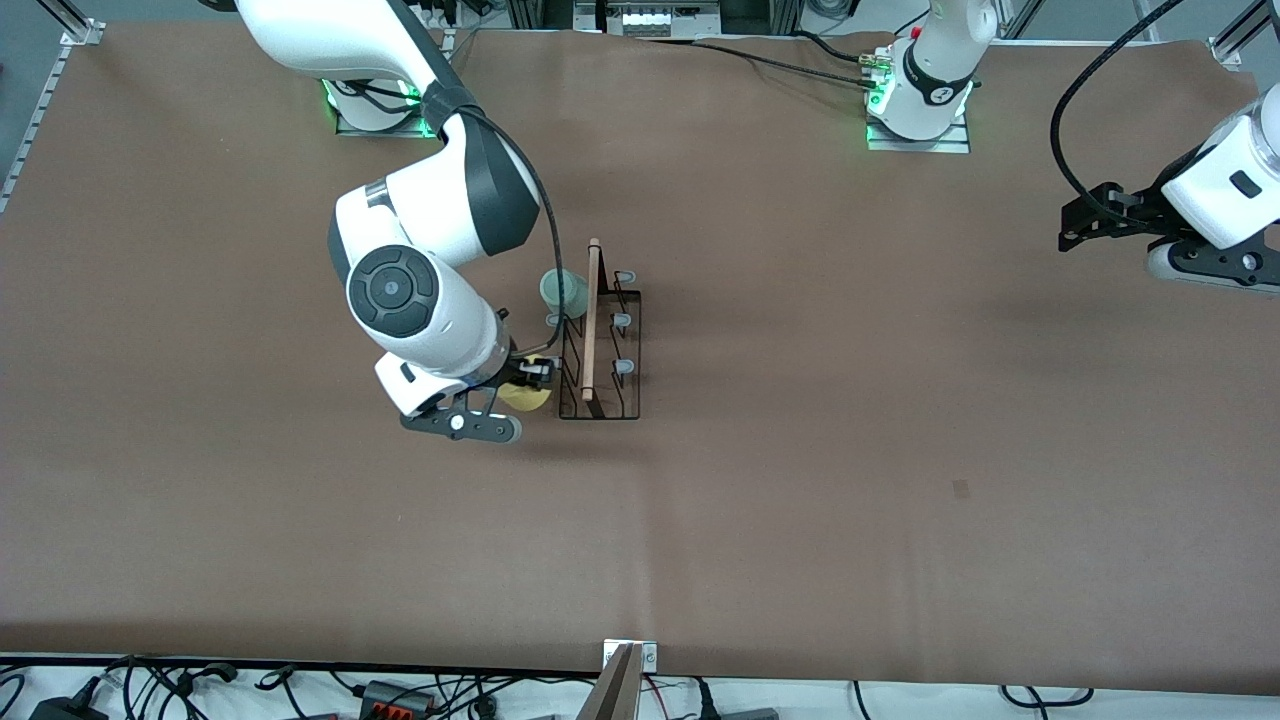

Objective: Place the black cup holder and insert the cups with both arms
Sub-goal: 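Carry the yellow cup to the rack and hang it on a peg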

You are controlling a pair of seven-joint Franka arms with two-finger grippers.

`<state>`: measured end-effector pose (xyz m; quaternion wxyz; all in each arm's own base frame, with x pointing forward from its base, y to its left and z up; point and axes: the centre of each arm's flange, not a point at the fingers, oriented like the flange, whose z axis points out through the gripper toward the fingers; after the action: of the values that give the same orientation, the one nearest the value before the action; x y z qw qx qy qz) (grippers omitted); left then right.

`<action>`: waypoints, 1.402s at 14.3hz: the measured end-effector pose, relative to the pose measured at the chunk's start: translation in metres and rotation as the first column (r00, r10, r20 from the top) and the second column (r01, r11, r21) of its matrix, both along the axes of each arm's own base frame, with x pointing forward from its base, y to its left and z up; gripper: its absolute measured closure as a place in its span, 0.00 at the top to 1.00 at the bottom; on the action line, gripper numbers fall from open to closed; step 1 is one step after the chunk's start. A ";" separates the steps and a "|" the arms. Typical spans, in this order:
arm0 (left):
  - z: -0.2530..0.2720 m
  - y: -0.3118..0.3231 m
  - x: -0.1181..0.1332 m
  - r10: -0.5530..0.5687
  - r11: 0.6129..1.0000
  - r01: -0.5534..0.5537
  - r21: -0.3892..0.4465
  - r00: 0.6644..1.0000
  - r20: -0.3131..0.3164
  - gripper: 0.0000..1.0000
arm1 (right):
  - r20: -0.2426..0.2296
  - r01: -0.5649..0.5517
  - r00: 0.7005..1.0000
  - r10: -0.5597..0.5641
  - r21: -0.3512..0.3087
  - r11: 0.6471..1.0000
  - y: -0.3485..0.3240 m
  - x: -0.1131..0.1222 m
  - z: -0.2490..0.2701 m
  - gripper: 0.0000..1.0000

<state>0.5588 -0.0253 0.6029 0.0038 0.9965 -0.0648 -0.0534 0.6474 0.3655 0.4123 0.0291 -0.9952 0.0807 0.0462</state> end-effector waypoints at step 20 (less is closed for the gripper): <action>0.000 0.000 0.000 0.000 1.000 0.000 0.000 1.000 0.000 1.00 | -0.089 -0.010 0.996 0.005 -0.052 0.999 0.028 -0.014 -0.076 0.67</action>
<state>0.5588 -0.0253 0.6029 0.0039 0.9965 -0.0648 -0.0534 0.6337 0.3935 0.3360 -0.0007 -0.9929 0.0794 0.0886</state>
